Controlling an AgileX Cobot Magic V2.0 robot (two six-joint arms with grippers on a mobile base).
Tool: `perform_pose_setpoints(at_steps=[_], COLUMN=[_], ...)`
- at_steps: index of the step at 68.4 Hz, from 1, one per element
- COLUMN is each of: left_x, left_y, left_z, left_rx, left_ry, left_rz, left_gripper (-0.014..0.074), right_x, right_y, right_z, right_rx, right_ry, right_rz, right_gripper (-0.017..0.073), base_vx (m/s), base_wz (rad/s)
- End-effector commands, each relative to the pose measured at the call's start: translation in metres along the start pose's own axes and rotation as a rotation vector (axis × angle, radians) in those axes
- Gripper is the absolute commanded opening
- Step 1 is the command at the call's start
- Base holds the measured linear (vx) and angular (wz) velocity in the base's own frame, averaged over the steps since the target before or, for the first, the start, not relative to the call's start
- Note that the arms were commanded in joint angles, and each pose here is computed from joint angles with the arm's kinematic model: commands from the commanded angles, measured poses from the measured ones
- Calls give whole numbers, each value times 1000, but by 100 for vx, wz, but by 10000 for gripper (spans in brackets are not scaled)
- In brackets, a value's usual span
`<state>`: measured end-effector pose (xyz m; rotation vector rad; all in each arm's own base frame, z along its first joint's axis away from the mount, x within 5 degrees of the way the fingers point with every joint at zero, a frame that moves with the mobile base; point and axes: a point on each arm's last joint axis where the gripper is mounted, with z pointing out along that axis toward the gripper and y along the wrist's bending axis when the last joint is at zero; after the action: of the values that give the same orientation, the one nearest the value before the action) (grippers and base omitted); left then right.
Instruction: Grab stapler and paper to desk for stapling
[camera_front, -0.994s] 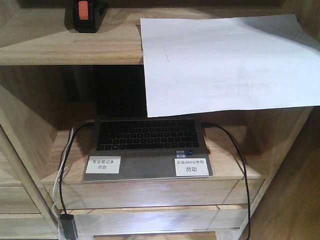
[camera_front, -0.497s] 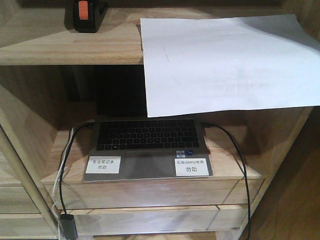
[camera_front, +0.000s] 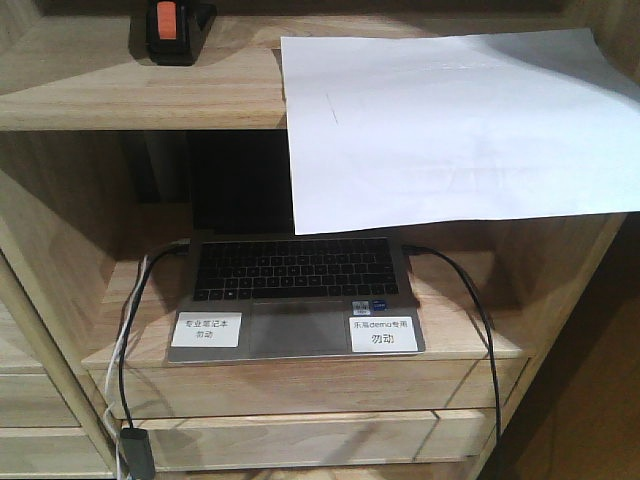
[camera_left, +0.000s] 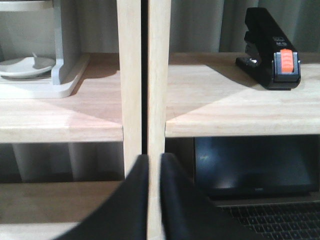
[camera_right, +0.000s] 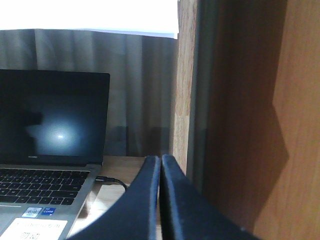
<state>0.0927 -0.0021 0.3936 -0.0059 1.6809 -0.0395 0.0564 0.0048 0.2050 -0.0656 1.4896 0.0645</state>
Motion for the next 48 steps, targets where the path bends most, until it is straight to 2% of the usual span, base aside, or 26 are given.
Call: perform_pose_setpoints(at_steps=[1, 11, 20, 40, 48], left_x=[-18, -18, -19, -19, -19], left_y=[-1, -1, -1, -1, -4], left_z=[-2, -2, -2, -2, -1], left_rx=[6, 6, 10, 10, 39], left_ry=[-112, -122, -129, -129, -127], left_rz=[-5, -5, -15, -21, -20], left_gripper=[229, 431, 535, 544, 544], right_x=[0, 0, 0, 0, 0], right_y=[0, 0, 0, 0, 0], right_z=[0, 0, 0, 0, 0], right_rx=[4, 4, 4, 4, 4], right_ry=[-61, -61, -61, -61, -61], right_rz=[-16, -16, -16, -16, -16], right_gripper=[-10, -10, -10, -10, -10], base_vx=[0, 0, 0, 0, 0], base_wz=[0, 0, 0, 0, 0])
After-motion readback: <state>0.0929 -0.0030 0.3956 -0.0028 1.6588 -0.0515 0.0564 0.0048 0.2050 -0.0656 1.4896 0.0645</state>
